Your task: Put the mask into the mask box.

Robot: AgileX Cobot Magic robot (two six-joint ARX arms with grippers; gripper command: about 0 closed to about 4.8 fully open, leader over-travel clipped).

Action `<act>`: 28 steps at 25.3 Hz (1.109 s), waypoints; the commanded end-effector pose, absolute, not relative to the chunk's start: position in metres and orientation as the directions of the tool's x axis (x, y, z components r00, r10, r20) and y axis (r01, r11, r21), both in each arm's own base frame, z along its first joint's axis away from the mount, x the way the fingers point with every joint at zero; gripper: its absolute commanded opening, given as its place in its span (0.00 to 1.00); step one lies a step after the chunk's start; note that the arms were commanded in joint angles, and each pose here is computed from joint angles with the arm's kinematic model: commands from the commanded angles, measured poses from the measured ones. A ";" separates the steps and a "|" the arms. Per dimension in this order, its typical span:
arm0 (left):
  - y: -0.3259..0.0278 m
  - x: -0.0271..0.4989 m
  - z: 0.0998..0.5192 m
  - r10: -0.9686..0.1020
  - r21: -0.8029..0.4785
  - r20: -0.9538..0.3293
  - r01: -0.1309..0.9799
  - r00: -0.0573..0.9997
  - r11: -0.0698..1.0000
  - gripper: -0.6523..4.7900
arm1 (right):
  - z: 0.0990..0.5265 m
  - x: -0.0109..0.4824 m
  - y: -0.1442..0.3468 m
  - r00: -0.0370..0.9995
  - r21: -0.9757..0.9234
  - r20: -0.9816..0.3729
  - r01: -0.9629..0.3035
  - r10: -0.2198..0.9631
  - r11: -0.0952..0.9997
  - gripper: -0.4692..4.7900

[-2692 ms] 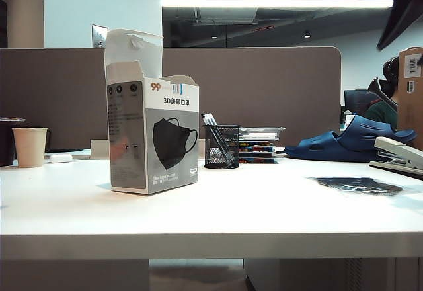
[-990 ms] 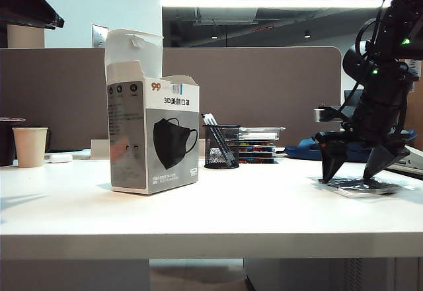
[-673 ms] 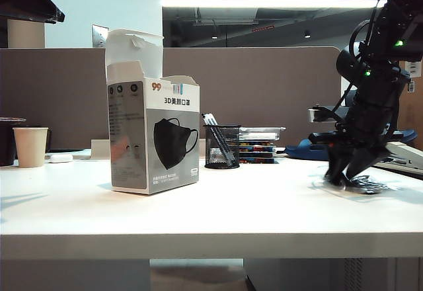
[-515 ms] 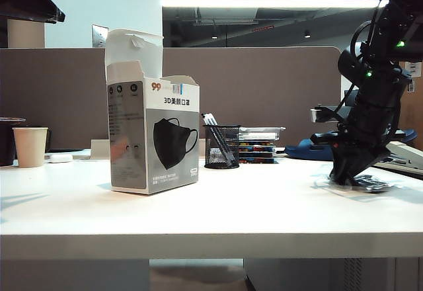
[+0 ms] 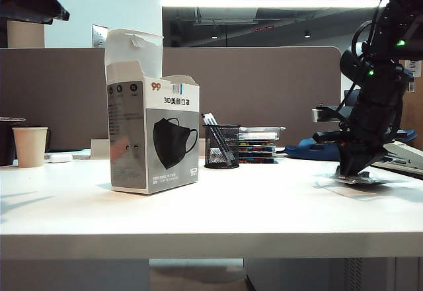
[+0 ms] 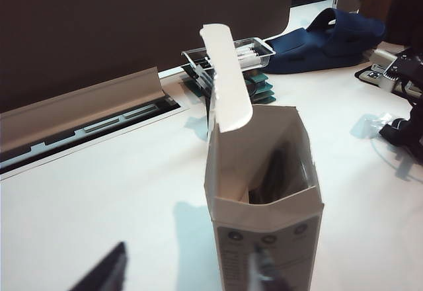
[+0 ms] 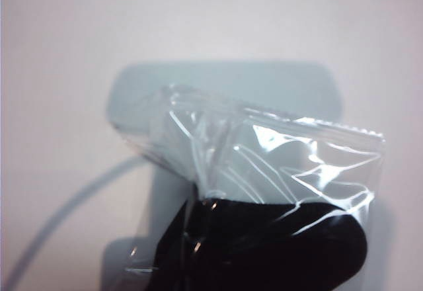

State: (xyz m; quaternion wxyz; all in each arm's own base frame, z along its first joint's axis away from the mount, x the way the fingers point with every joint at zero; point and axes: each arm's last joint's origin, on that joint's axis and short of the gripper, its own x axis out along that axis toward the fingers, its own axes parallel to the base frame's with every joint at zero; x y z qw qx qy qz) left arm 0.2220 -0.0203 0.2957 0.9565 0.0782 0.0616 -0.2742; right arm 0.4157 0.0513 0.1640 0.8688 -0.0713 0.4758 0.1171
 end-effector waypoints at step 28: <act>-0.037 0.280 0.270 -0.578 0.120 -0.018 0.576 0.816 0.809 0.59 | 0.312 0.381 0.155 0.625 0.231 -0.297 -0.686 0.722 0.690 0.07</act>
